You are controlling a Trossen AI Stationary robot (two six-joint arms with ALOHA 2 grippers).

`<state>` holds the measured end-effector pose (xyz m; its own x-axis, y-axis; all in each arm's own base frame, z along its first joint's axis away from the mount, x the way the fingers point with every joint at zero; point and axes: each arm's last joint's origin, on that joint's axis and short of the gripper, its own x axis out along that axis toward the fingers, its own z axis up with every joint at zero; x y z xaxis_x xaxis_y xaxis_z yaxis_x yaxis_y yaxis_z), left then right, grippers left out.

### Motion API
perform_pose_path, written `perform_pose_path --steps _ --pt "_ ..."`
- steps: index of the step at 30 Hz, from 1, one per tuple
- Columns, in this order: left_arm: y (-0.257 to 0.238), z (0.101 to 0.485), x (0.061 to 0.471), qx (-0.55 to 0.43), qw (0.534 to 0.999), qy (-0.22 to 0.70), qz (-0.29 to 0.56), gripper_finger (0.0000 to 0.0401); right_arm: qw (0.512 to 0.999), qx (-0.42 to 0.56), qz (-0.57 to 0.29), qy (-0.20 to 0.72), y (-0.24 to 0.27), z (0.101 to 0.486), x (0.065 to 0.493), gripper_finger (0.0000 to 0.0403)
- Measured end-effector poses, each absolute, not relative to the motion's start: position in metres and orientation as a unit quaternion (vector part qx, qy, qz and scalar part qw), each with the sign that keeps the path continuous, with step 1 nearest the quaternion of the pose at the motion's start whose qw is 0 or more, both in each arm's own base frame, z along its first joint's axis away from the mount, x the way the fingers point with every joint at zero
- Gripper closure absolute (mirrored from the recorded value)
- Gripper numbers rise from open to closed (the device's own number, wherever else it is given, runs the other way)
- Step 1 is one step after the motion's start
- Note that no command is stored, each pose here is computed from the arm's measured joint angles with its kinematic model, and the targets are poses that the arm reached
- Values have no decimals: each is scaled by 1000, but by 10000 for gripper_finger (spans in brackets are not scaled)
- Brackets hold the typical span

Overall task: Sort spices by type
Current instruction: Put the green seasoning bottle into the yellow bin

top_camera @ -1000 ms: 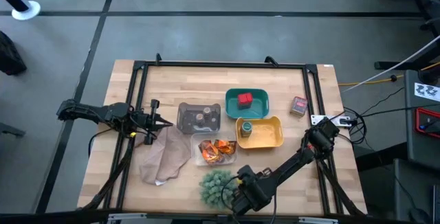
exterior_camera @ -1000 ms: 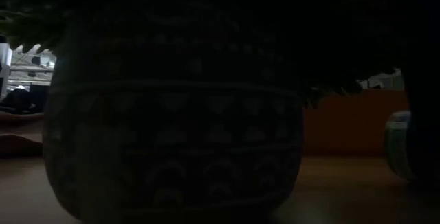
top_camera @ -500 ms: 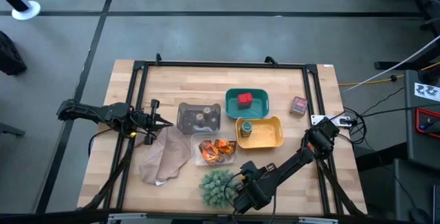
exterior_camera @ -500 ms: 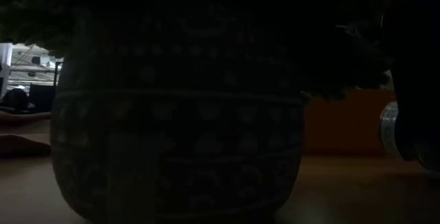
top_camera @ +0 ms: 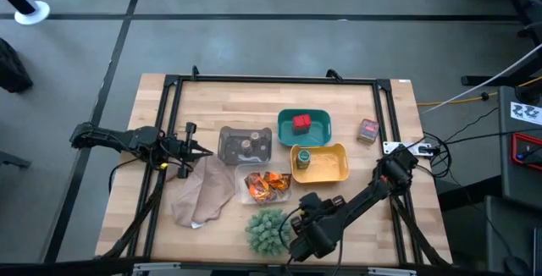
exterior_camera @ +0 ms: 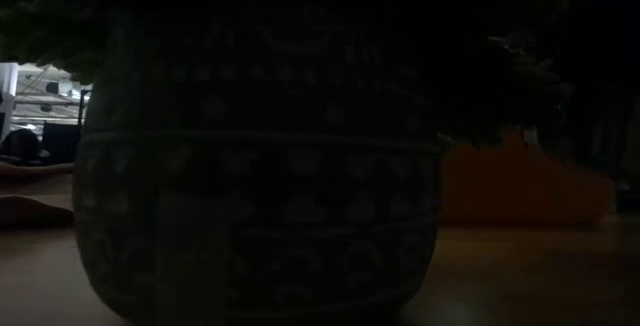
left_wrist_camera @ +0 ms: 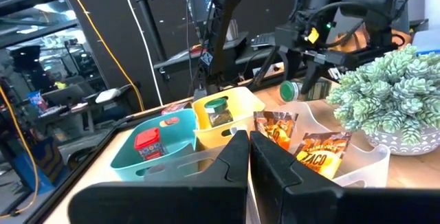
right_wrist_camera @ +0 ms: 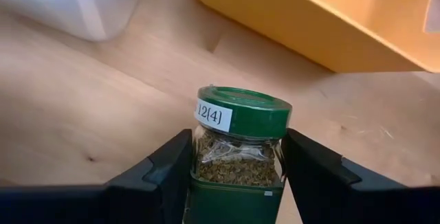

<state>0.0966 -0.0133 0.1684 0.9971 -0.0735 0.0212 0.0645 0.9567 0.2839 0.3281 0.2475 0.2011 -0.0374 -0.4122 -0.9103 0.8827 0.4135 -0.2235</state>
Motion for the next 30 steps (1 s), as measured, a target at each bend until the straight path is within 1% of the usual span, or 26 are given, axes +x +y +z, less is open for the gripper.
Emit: perform_pose_path --steps 5,15,20,25,30 --pt "-13 168 97 146 989 -16 -35 401 668 222 -494 511 247 203 328 201" --pt "-13 168 97 143 989 -16 -35 401 714 190 -495 457 244 205 331 202" --pt "-13 168 97 146 989 -16 -35 401 734 191 -488 432 240 218 329 202" --pt "-13 168 97 144 989 -16 -35 401 747 179 -490 412 225 233 314 202" --pt "-13 168 97 142 989 -16 -35 401 764 133 -499 387 199 240 292 202"
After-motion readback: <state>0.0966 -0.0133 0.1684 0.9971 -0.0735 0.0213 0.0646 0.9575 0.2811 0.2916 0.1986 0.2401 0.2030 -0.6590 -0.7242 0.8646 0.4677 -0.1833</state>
